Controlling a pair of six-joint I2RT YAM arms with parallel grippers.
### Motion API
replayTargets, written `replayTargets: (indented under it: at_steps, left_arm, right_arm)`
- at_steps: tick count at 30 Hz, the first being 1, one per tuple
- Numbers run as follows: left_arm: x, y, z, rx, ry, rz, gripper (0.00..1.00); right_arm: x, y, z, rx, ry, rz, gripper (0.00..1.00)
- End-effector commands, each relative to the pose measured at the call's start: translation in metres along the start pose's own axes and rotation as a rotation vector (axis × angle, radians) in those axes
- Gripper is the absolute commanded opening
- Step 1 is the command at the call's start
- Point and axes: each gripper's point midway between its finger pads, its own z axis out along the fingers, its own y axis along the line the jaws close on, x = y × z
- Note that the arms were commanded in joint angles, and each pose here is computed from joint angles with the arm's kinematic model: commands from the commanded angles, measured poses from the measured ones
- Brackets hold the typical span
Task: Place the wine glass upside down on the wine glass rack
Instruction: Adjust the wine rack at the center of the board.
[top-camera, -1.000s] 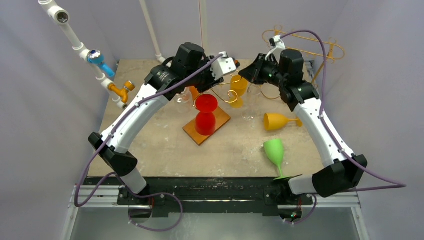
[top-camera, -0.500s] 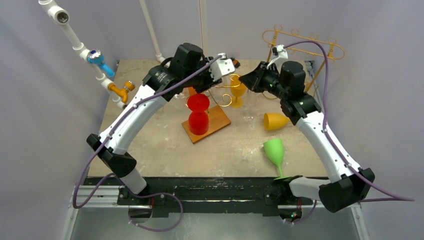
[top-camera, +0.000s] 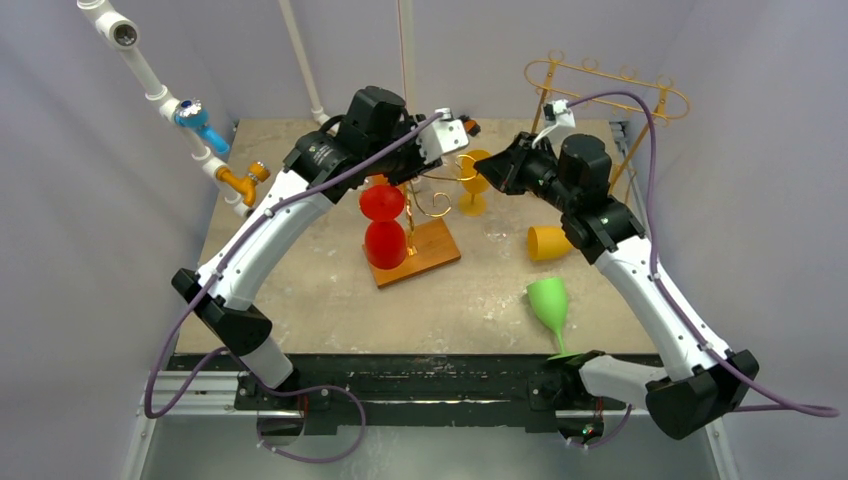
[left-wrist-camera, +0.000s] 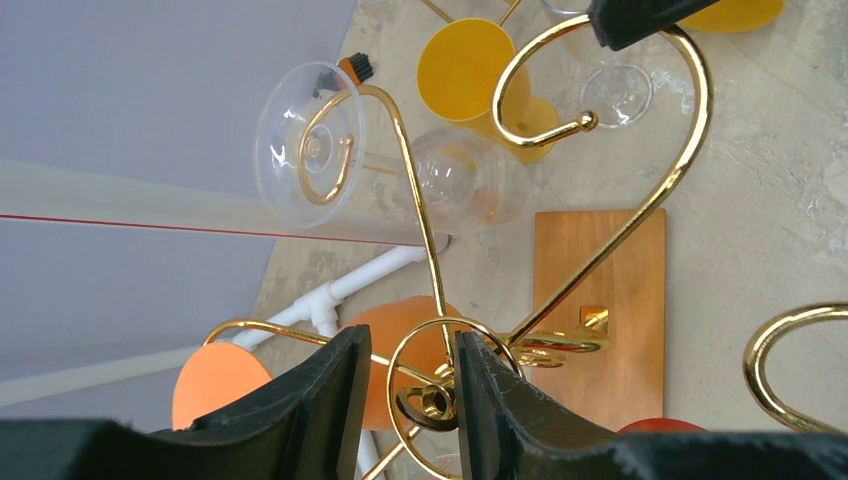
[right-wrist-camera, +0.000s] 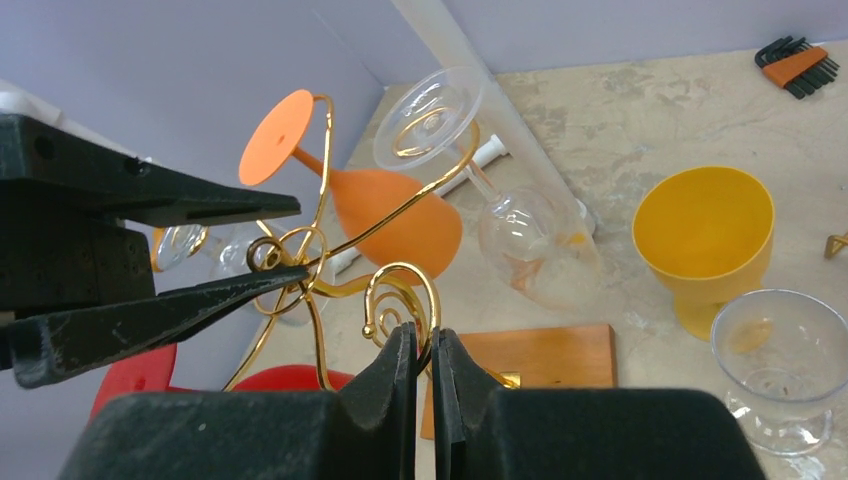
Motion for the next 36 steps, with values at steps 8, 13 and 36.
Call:
replayTargets:
  at_steps: [8, 13, 36]
  left_arm:
    - [0.012, 0.026, -0.018, -0.115, 0.037, -0.041, 0.48]
    - [0.011, 0.016, -0.022, -0.073, 0.019, -0.053, 0.49]
    - [-0.009, 0.012, -0.044, -0.045, -0.069, -0.095, 0.50]
  right_arm:
    - [0.032, 0.026, -0.017, -0.103, 0.127, 0.012, 0.20]
    - [0.032, 0.029, -0.025, -0.118, 0.125, -0.002, 0.34]
    - [-0.055, -0.005, -0.042, 0.077, -0.046, -0.094, 0.85]
